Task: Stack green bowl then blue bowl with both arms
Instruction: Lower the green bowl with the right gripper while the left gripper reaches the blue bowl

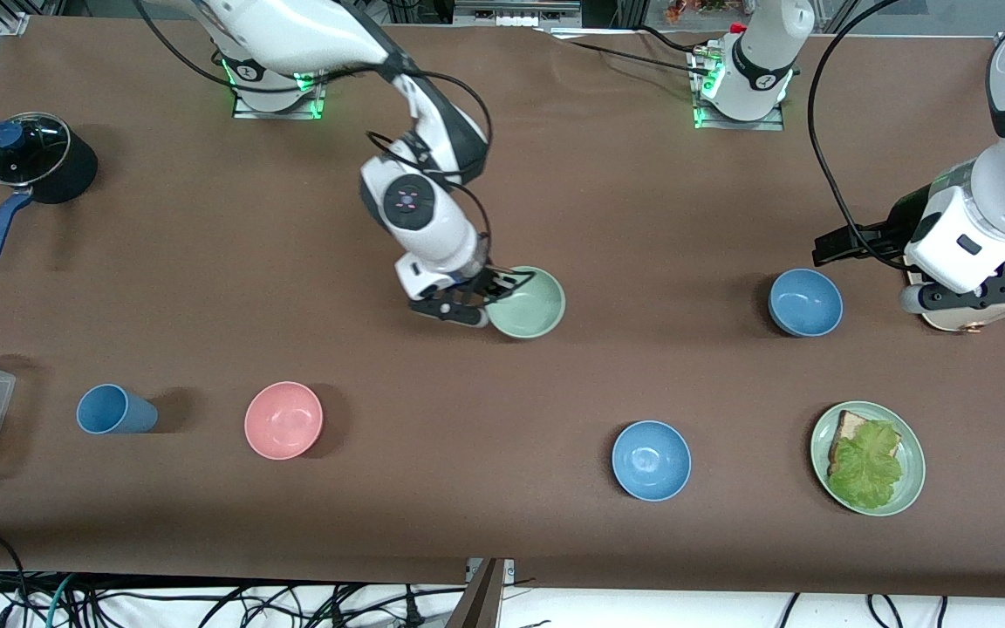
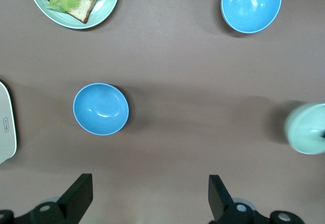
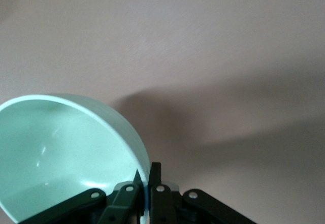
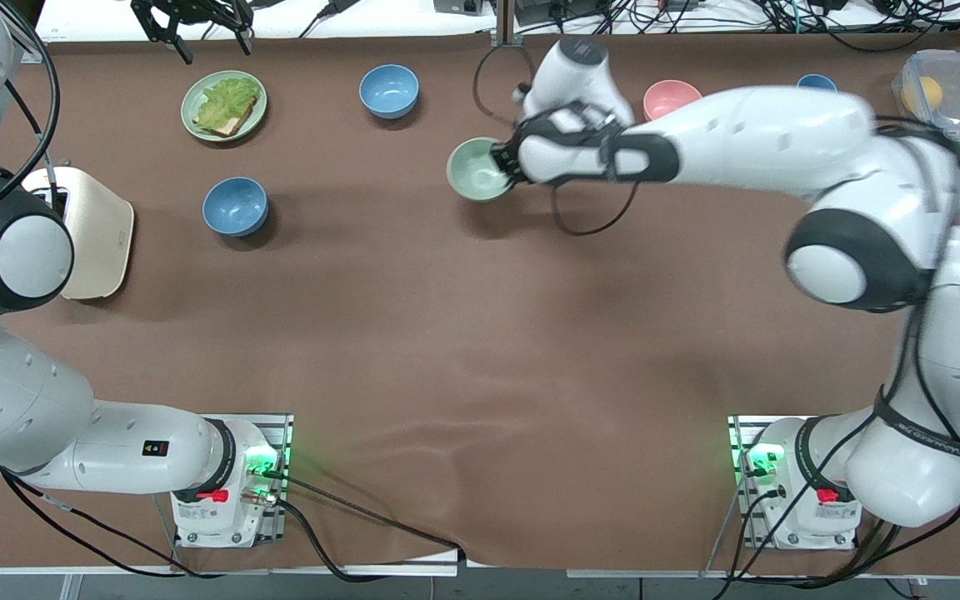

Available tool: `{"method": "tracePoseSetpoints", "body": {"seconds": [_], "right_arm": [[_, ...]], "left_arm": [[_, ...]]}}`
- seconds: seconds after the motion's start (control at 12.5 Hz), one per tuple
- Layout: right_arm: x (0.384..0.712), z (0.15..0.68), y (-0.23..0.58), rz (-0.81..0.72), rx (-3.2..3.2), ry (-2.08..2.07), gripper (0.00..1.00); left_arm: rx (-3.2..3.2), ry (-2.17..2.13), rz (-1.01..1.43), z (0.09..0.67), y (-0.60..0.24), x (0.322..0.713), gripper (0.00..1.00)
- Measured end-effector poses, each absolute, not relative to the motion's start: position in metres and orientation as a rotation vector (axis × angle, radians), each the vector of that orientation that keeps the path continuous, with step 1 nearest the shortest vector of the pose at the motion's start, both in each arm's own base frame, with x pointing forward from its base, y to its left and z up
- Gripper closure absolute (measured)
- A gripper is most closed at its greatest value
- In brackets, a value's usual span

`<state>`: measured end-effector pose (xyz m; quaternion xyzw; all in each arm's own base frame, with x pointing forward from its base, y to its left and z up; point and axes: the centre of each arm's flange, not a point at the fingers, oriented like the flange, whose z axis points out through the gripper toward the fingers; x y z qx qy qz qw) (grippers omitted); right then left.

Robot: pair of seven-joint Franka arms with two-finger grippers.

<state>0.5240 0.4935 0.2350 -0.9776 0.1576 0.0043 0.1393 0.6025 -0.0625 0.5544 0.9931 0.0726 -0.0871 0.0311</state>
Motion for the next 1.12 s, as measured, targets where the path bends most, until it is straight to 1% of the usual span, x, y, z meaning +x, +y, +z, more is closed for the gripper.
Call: {"method": "tracePoseSetpoints", "body": {"seconds": [0.16,0.24,0.4,0.56,0.72,0.8,0.88,1.04,1.12], "right_arm": [[0.517,0.209,0.506,-0.003,-2.820,0.475,0.96],[0.519,0.208,0.505,-0.009,-2.821,0.477,0.89],[0.527,0.215,0.501,-0.045,-2.824,0.473,0.67],[0.543,0.229,0.487,-0.069,-2.861,0.469,0.44],[0.570,0.271,0.450,-0.081,-2.950,0.385,0.21],[0.588,0.301,0.418,-0.080,-2.998,0.355,0.10],[0.607,0.333,0.377,-0.078,-3.030,0.349,0.01],[0.636,0.394,0.285,-0.079,-3.040,0.319,0.00],[0.640,0.417,0.244,-0.075,-3.035,0.303,0.00]], "left_arm": [[3.059,0.228,-0.267,0.554,-0.062,0.604,0.00],[3.059,0.231,-0.267,0.554,-0.062,0.604,0.00],[3.059,0.235,-0.271,0.553,-0.061,0.605,0.00],[3.059,0.232,-0.290,0.546,-0.063,0.606,0.00],[3.072,0.204,-0.354,0.522,-0.075,0.609,0.00],[3.084,0.190,-0.383,0.506,-0.080,0.611,0.00],[3.091,0.183,-0.400,0.489,-0.083,0.613,0.00],[3.095,0.168,-0.388,0.450,-0.081,0.615,0.00],[3.095,0.136,-0.360,0.427,-0.076,0.616,0.00]]}}
